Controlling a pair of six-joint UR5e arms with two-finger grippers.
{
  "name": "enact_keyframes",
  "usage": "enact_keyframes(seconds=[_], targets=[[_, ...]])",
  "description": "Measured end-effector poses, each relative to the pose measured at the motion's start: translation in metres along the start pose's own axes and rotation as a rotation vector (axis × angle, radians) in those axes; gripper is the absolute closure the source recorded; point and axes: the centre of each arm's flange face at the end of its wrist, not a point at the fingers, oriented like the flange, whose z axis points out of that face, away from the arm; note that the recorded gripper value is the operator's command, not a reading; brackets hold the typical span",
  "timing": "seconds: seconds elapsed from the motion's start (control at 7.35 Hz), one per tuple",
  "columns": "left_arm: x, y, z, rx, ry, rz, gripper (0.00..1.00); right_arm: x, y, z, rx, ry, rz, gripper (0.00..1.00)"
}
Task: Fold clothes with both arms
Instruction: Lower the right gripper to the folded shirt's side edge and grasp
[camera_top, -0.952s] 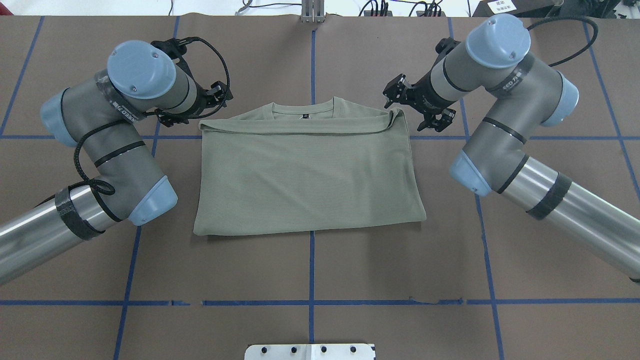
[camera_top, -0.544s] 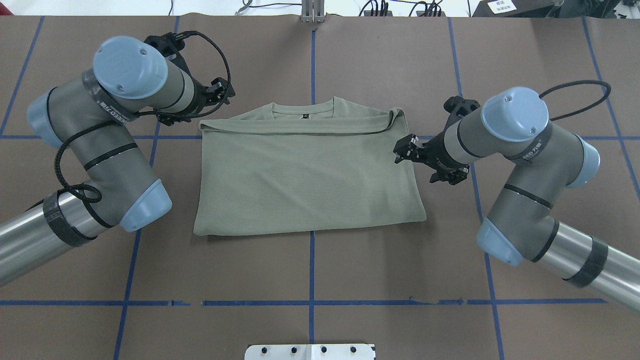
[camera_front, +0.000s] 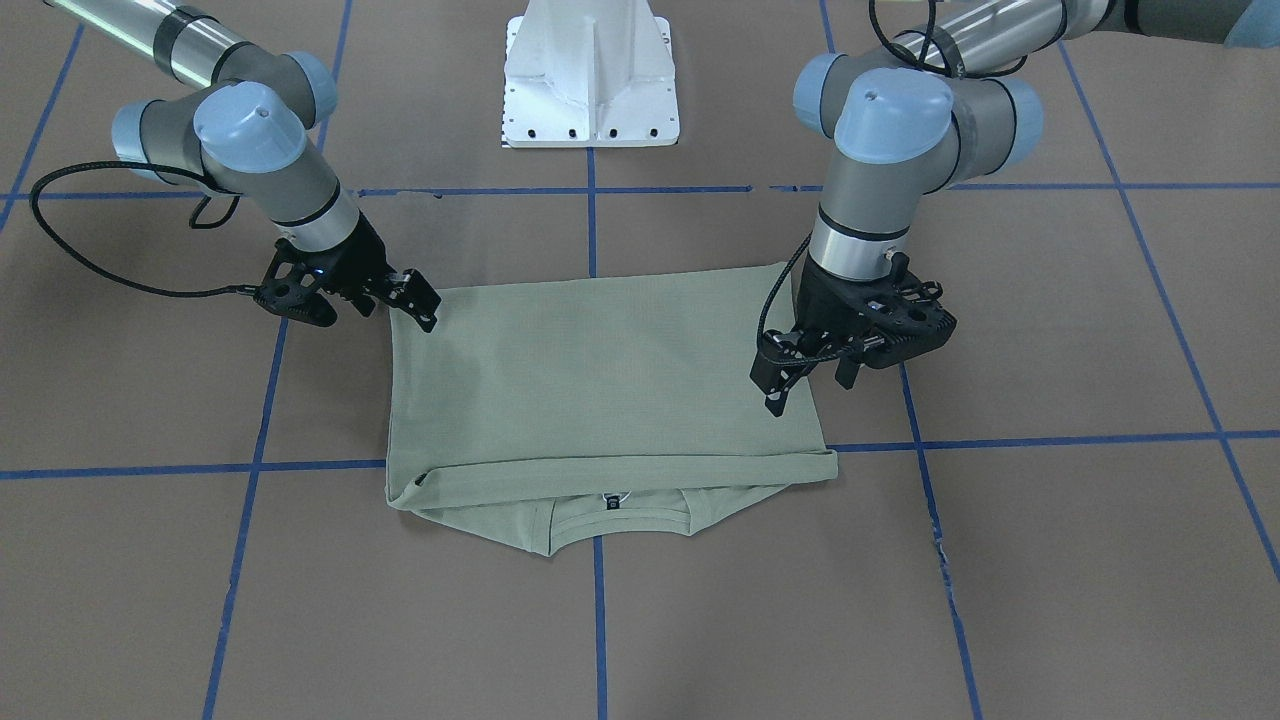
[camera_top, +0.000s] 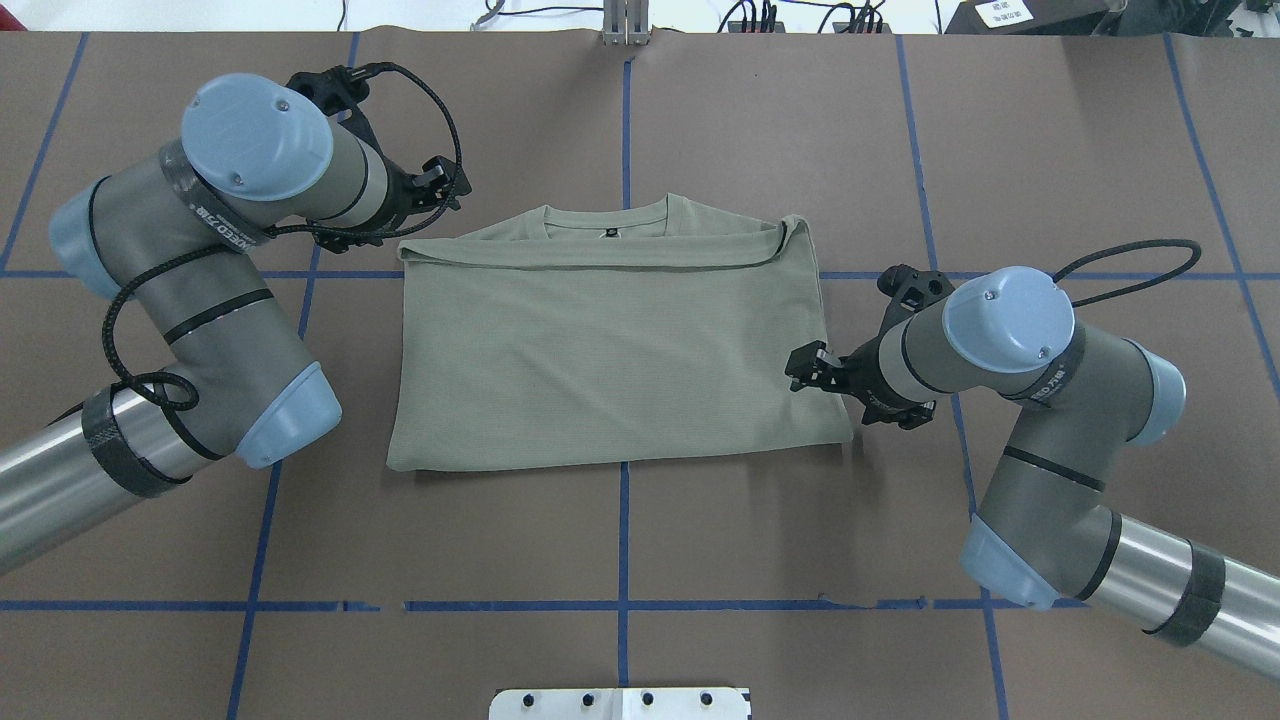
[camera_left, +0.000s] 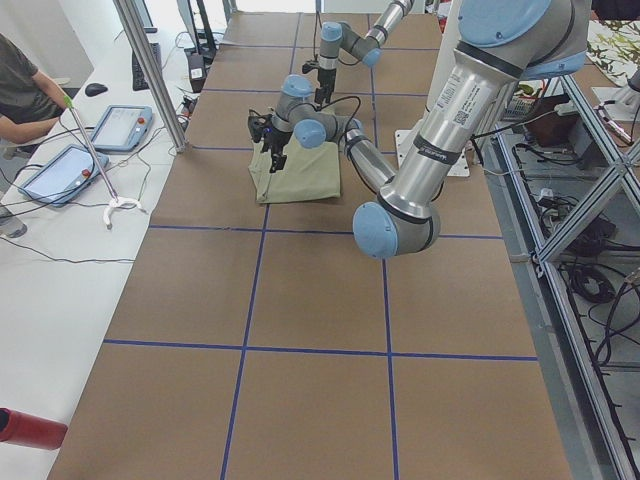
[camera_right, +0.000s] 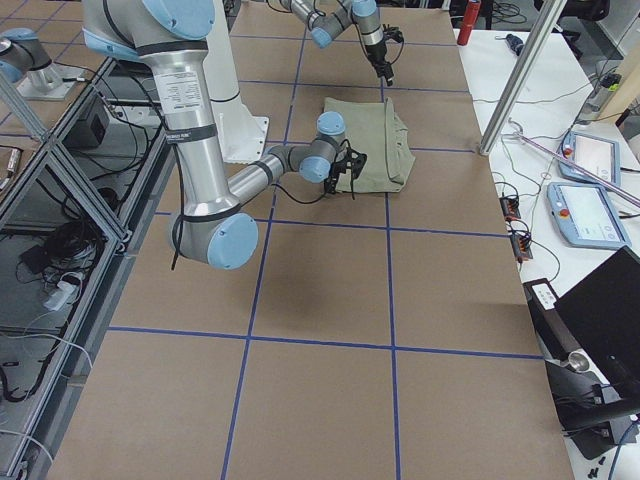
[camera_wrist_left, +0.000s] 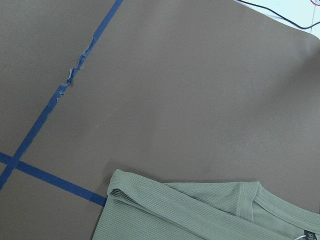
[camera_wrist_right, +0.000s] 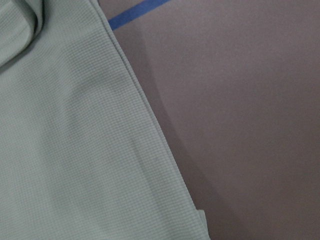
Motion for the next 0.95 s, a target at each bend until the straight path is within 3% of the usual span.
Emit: enact_keyframes(seconds=[0.41,0.54,0.82,0.95], targets=[[-0.0004,0.0001,0.0005,0.000,-0.001,-0.001,0.00,0.0000,0.0136,0.0087,-0.011,0.012,-0.013,0.00],[-0.0006,0.0001,0.0006,0.000,-0.001,-0.001,0.00,-0.0007,0.0152,0.0095,-0.014,0.012,-0.016,0.06],[-0.0007,0.0001,0.0006,0.000,-0.002,-0.001,0.00,-0.0016,0.0158,0.0097,-0.015,0.012,-0.016,0.61],[-0.0005,0.0002,0.0005,0.000,-0.001,-0.001,0.00,-0.0017,0.0156,0.0091,-0.015,0.011,-0.016,0.78]])
